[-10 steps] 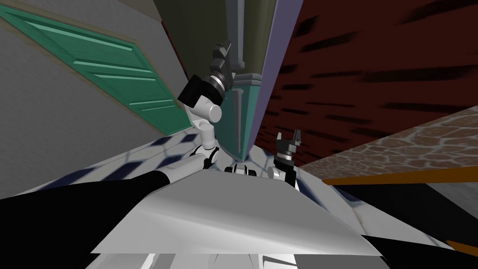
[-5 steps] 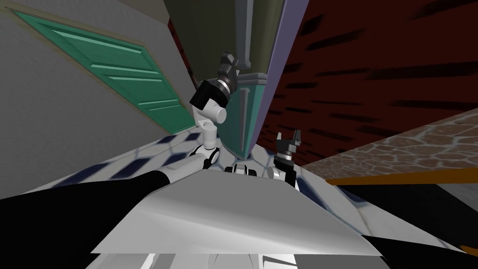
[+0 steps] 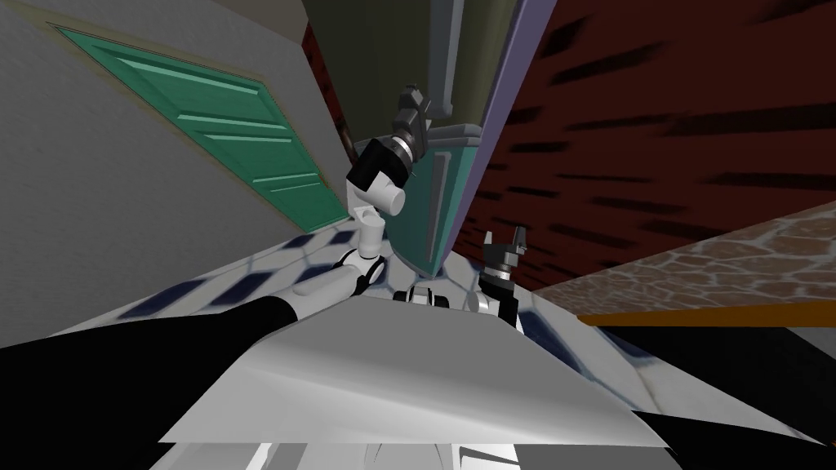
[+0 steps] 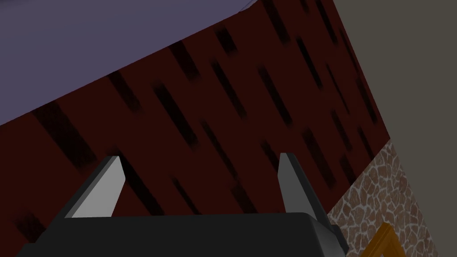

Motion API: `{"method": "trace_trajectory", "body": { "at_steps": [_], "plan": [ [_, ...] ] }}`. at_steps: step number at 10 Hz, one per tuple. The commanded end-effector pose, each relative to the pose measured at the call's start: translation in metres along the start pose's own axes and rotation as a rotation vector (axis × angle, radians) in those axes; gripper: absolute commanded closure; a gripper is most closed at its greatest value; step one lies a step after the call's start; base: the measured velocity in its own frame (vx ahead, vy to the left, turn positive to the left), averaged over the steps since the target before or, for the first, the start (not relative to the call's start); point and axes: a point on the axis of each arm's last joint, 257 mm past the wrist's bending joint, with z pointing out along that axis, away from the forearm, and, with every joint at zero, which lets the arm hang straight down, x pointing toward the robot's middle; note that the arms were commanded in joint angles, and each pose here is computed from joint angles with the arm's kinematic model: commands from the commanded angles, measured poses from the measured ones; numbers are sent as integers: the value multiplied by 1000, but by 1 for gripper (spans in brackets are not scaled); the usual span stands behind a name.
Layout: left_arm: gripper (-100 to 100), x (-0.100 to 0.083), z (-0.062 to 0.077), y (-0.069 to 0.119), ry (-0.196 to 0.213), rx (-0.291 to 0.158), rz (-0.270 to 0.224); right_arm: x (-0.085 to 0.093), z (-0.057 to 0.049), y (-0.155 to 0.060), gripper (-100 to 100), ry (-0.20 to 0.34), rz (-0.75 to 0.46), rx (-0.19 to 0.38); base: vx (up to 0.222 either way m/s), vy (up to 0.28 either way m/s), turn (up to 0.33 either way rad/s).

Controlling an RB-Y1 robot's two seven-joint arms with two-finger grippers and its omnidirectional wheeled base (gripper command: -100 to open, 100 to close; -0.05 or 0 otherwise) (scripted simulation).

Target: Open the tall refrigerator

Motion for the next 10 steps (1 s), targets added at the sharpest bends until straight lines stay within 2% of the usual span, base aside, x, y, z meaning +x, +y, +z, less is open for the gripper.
{"method": "trace_trajectory", "body": {
  "at_steps": [1, 4, 5, 8, 9, 10],
  "plan": [
    [100, 20, 11, -11, 37, 42, -4, 0, 0, 0, 0, 0, 0, 0, -32, 124, 193],
    [100, 22, 12, -16, 43, 49, -79, 0, 0, 0, 0, 0, 0, 0, -31, 88, 25],
    [100, 48, 22, -16, 89, 64, -46, 0, 0, 0, 0, 0, 0, 0, -19, 134, 184],
    [100, 49, 23, -19, 94, 64, -124, 0, 0, 0, 0, 0, 0, 0, -24, 91, 25],
    [100, 73, 30, -15, 139, 72, -87, 0, 0, 0, 0, 0, 0, 0, -32, 152, 228],
    [100, 76, 31, -20, 145, 79, -112, 0, 0, 0, 0, 0, 0, 0, -28, 180, 73]
  ]
}}
